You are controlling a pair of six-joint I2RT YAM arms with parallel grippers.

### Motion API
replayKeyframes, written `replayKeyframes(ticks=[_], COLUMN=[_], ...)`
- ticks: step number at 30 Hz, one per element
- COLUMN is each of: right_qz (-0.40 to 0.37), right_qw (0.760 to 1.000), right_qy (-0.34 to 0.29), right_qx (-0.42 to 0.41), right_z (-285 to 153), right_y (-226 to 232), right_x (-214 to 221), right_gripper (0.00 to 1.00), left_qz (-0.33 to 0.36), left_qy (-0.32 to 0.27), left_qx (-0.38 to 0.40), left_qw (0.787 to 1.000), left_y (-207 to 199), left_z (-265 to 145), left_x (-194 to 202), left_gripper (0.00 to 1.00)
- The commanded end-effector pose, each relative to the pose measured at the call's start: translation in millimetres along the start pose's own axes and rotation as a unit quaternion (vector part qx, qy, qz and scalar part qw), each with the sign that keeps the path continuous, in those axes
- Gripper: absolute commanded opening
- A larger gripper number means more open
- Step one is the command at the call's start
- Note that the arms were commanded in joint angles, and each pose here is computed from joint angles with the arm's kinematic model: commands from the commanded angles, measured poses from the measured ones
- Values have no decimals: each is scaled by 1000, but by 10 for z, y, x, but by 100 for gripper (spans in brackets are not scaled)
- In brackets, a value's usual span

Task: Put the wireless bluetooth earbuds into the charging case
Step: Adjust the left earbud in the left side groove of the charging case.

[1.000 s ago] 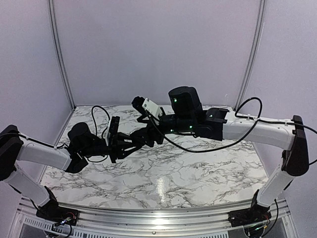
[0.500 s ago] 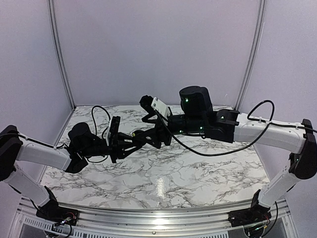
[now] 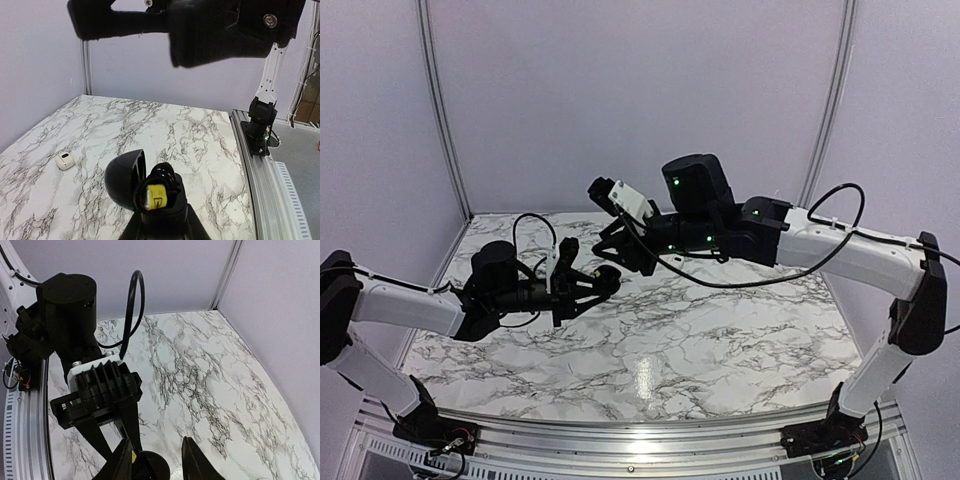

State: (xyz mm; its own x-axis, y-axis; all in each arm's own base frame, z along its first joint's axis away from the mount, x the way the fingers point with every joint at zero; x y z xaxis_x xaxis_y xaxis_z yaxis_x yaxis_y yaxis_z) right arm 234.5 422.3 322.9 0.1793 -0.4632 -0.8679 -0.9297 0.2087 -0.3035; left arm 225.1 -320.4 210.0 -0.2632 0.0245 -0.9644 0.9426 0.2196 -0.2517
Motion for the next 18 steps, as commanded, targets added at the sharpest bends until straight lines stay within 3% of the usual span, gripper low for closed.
replayKeyframes(ticks=[1,18], right_qz=[0,20], right_qw=[999,993], right_qy=[54,91], right_qx=[6,-66], right_z=[17,217], right_y=[-71,139], right_x=[108,330], right_gripper=[32,20], left_qz=[33,42], left_qy=[32,59], left_qx=[-9,-14], left_qw=[999,997], left_y=[7,43], left_z=[-7,27], left_x=[18,92], left_gripper=[0,0])
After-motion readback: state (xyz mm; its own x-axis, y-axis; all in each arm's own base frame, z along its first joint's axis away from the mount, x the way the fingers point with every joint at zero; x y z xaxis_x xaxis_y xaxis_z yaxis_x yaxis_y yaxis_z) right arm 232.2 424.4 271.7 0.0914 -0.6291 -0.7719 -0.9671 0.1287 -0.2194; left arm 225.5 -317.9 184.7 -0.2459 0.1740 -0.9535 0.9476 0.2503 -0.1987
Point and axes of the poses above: each gripper's point midway between its finger pads, its own z axis out along the fingers, its own y axis along the line the jaws close on, x = y × z, the point moved 3 cm from there along -z, back along the fingers, and after that the axes turned 11 degrees about -z, right-handed, at the moved point
